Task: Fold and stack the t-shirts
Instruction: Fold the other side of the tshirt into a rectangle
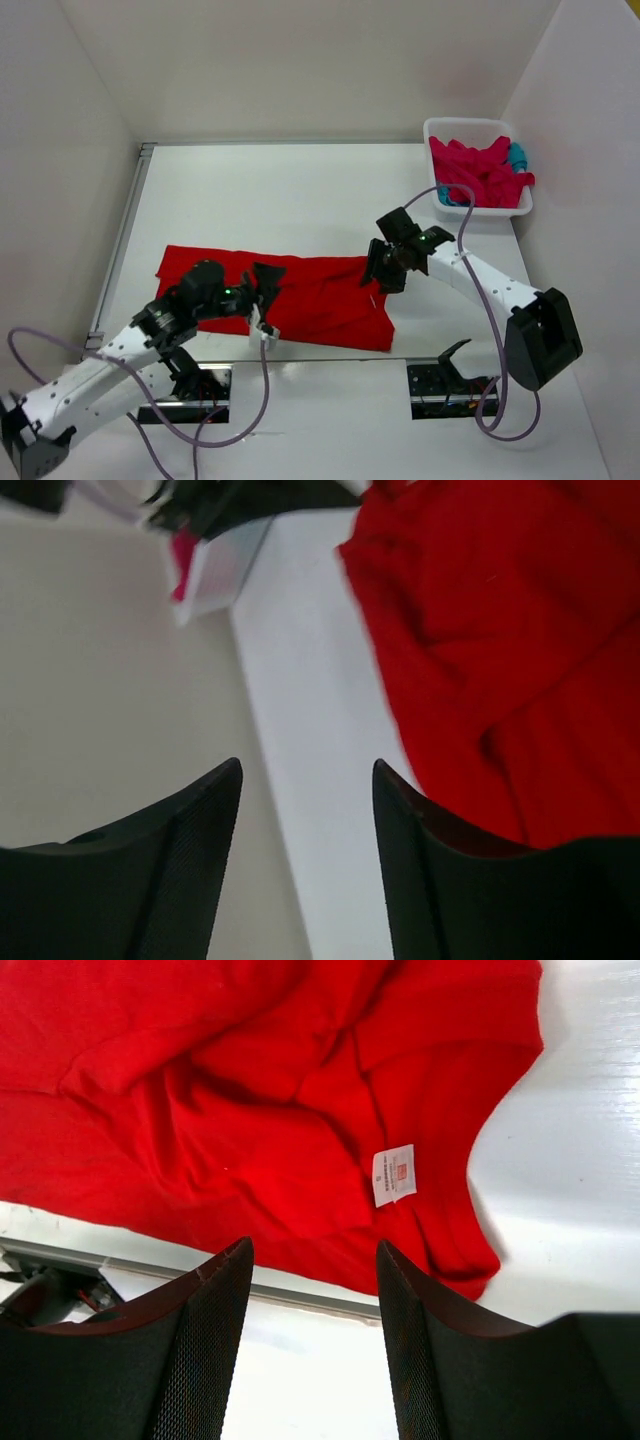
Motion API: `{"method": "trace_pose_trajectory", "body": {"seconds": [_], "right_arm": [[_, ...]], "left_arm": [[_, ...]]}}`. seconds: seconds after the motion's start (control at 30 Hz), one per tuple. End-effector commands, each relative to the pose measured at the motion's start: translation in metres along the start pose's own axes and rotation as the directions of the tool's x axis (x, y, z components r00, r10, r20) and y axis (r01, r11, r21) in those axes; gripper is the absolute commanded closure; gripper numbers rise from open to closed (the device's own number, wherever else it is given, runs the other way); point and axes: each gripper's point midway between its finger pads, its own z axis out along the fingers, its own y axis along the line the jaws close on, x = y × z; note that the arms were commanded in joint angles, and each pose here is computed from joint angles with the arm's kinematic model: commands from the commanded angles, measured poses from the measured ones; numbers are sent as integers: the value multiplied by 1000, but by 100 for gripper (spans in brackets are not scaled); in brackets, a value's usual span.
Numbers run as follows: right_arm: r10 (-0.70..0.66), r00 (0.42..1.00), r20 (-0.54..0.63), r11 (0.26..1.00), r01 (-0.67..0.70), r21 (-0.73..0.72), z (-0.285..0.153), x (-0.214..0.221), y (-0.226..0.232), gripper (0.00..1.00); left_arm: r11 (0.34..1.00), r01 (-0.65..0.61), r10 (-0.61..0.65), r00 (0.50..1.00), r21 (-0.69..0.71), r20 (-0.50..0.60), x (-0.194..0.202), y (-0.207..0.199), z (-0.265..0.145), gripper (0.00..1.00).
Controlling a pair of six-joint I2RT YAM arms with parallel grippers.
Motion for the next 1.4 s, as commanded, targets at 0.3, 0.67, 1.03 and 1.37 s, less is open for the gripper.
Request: {"method": "trace_pose_trajectory", "body": {"seconds": [0.3,0.67,1.03,1.37], "right_arm": [[11,998,57,997,-7,-72,-3,-4,9,42],[1,1000,13,996,0,-86,9,4,8,42],[-25,1000,-19,997,23,-77,20,8,5,42],[-26,1000,-13,996,25,-84,20,6,7,42]], "left_arm": [[887,-129,51,982,444,184,-41,-74,107,25],[778,-179,118,983,602,140,-21,-127,96,43],[692,-185,108,982,698,153,-23,-156,109,50],[663,-183,103,983,726,154,-22,-166,111,62]]}}
